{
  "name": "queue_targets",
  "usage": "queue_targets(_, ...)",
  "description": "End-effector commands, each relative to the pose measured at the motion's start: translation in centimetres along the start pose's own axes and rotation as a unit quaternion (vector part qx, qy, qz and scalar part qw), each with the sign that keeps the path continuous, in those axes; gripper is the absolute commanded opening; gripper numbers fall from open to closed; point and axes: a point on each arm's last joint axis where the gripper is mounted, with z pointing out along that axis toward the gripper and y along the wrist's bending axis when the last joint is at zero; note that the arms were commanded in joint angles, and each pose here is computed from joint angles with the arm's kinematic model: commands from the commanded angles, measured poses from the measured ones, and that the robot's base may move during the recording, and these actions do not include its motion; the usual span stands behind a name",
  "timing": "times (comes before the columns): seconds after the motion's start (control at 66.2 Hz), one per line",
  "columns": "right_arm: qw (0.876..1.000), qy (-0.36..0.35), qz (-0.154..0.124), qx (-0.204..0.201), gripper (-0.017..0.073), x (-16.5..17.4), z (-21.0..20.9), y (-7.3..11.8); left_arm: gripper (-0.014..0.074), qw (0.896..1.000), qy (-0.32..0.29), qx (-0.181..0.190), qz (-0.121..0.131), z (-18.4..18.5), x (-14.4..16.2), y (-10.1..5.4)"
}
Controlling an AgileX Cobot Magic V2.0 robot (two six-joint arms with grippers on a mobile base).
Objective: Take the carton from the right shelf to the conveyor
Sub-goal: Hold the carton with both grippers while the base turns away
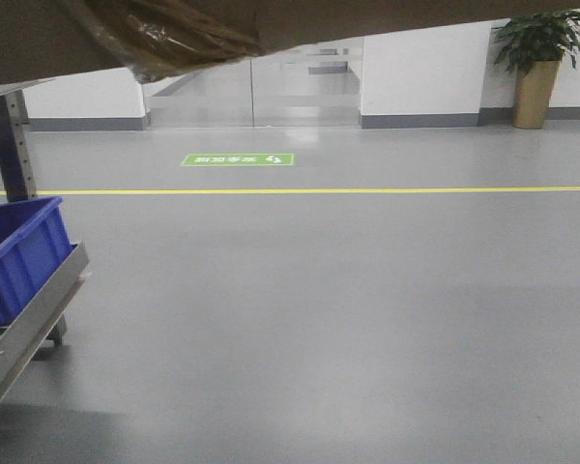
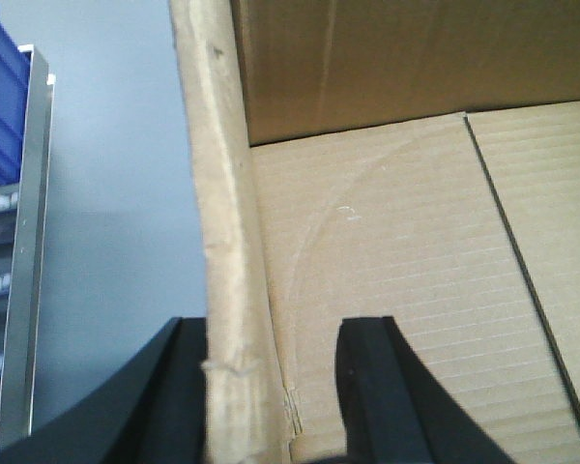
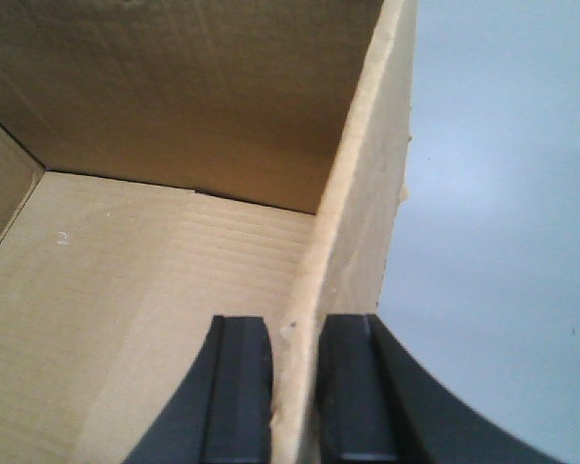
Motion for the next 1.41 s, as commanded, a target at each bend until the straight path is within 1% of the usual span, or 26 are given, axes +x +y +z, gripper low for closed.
queue_targets(0.0,0.998,-0.060,-0.001,-0.006,-0.0067,-1.03,-0.89,-0.02,-0.0014,0.999,-0.004,0.033,0.012,-0.65,0.12,-0.67)
queue_targets(1.133,0.998,-0.060,-0.001,-0.006,-0.0067,-1.03,-0.89,-0.02,-0.0014,0.999,-0.005,0.031,0.012,-0.65,0.12,-0.65)
queue_targets(1.254,0.998,-0.060,-0.001,-0.006,-0.0067,-1.03,-0.89,-0.02,-0.0014,1.000,-0.007,0.026,0.014,-0.65,0.08,-0.55)
queue_targets(1.39,0.998,-0.057,-0.001,-0.005,-0.0067,-1.03,-0.58,-0.02,-0.0014,0.999,-0.018,0.030,0.014,-0.66,-0.13,-0.63)
